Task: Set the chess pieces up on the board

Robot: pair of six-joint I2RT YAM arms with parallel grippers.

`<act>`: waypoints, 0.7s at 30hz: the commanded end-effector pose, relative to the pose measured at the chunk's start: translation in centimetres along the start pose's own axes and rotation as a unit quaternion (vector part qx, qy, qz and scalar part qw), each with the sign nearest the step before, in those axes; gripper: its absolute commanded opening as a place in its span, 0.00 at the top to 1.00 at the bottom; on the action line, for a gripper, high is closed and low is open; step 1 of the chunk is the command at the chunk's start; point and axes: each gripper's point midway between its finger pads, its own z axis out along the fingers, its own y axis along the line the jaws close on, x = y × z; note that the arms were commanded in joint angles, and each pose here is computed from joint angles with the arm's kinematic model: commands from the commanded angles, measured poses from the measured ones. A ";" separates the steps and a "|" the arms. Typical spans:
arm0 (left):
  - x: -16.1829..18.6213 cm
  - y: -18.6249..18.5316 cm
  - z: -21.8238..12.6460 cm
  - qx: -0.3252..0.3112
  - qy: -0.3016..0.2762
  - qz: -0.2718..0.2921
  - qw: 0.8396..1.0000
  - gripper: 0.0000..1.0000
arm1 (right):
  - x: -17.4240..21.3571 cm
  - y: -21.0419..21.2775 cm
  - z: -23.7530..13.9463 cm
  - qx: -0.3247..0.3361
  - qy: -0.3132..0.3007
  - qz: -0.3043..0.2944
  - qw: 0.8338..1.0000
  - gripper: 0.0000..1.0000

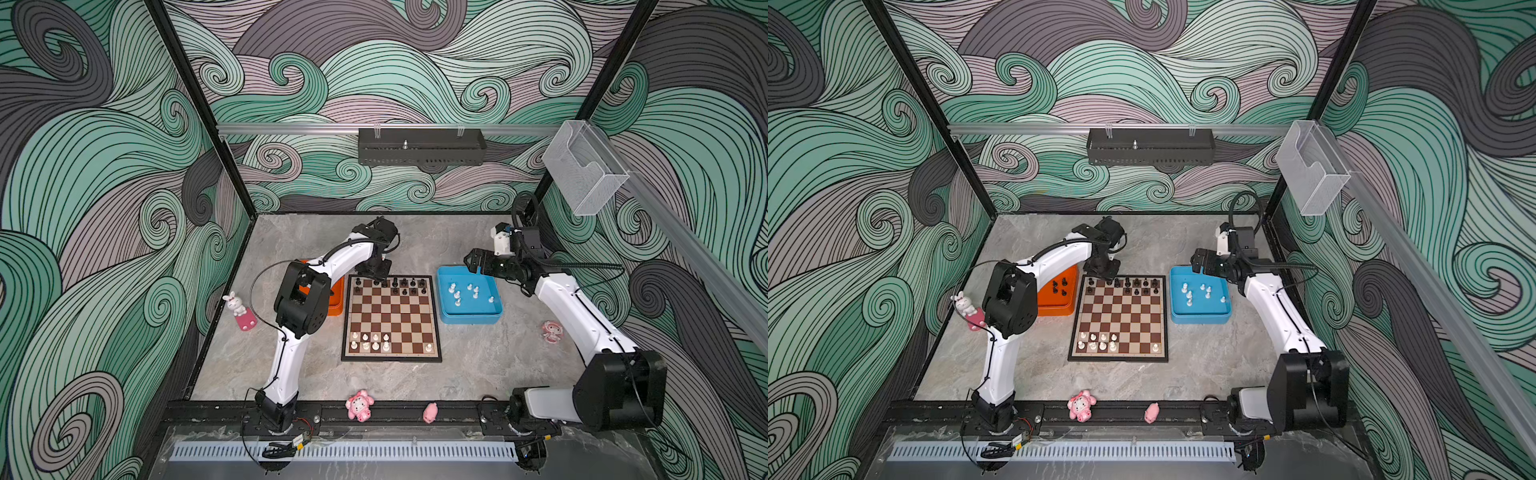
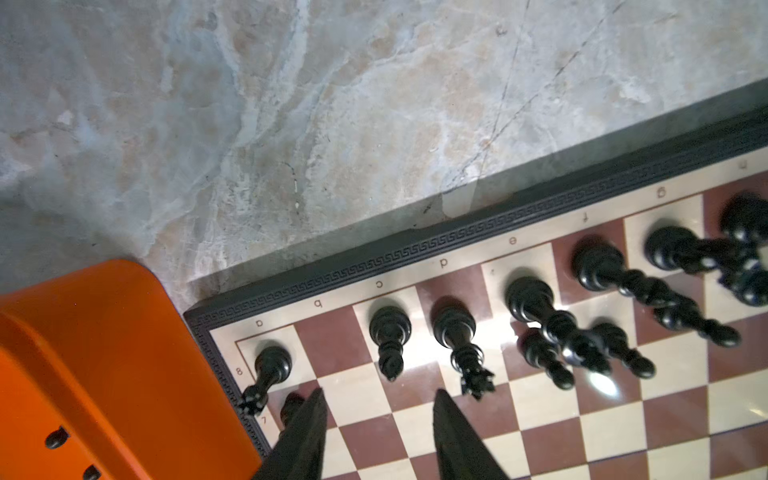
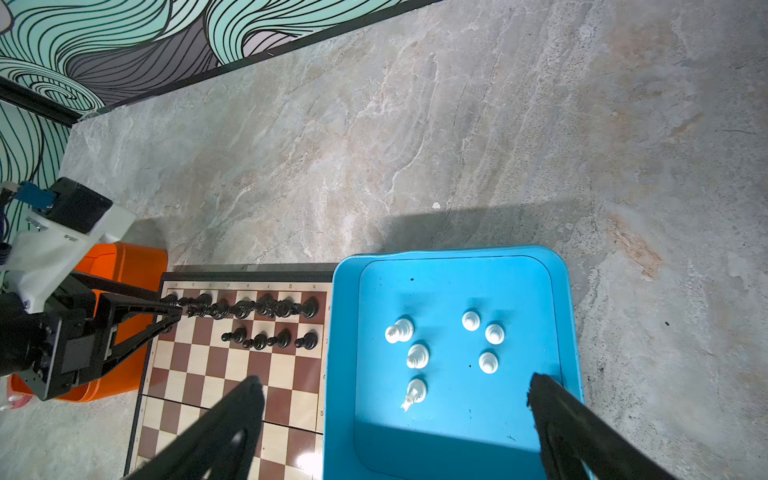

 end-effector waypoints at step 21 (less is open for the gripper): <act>0.3 -0.8 -0.5 0.010 0.007 0.007 1.000 0.54 | 0.5 0.0 0.6 -0.008 0.011 0.004 1.000 0.01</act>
